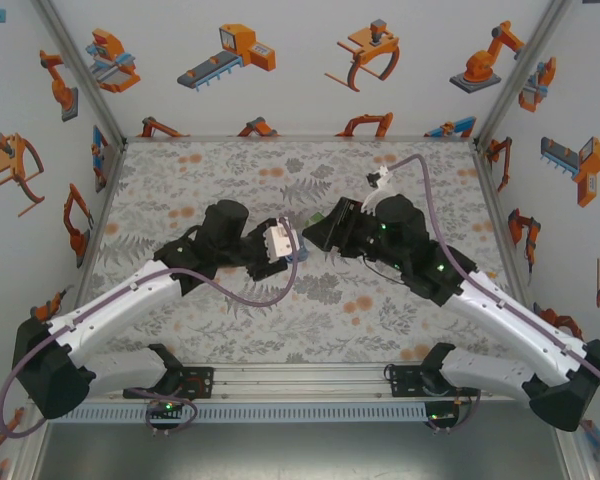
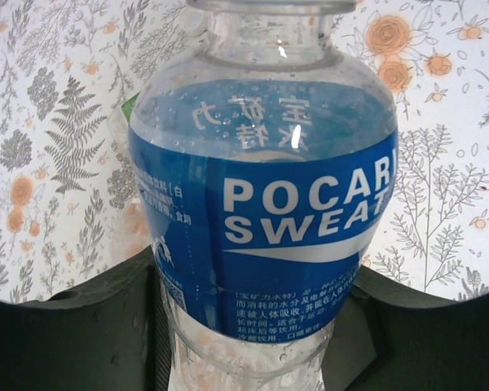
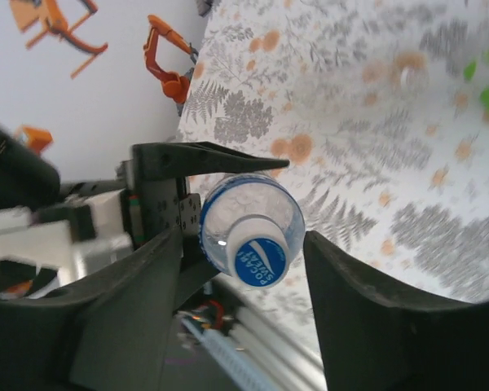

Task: Screw on the bottle caps

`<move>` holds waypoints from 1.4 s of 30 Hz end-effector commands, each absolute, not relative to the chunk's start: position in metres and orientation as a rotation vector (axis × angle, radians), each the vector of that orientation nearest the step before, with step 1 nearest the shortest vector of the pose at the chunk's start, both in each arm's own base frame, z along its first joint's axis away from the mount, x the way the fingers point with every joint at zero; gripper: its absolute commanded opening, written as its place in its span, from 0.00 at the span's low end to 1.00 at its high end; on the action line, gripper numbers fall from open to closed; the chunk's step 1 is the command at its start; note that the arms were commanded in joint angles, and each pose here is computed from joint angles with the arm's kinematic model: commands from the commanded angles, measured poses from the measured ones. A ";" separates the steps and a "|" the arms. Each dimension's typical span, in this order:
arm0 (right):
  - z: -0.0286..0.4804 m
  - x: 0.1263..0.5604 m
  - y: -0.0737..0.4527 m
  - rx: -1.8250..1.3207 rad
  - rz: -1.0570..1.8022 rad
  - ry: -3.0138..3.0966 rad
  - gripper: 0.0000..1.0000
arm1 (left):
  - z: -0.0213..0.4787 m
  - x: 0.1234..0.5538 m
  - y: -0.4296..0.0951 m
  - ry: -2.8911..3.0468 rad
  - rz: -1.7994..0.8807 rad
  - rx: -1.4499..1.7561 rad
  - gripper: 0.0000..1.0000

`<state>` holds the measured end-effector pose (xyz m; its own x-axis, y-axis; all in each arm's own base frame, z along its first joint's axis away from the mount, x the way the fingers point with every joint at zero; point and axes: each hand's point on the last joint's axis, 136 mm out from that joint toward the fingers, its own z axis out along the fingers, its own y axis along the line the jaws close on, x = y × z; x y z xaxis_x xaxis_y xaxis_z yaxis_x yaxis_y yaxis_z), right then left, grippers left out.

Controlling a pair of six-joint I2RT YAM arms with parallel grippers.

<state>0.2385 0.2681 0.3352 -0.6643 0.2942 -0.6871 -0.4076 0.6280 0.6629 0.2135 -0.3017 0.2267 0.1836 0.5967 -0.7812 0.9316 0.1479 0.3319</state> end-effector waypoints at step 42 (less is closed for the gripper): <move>0.361 0.152 0.311 -1.291 0.990 1.440 0.00 | 0.260 0.154 -0.298 1.376 -0.715 1.653 0.00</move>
<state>0.1303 0.3048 0.3614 0.1861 -0.2692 -0.9449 -0.9822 -0.0267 -0.1859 0.1463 -0.2922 0.2499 0.2086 0.5043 -0.8380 0.9765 -0.0598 0.2071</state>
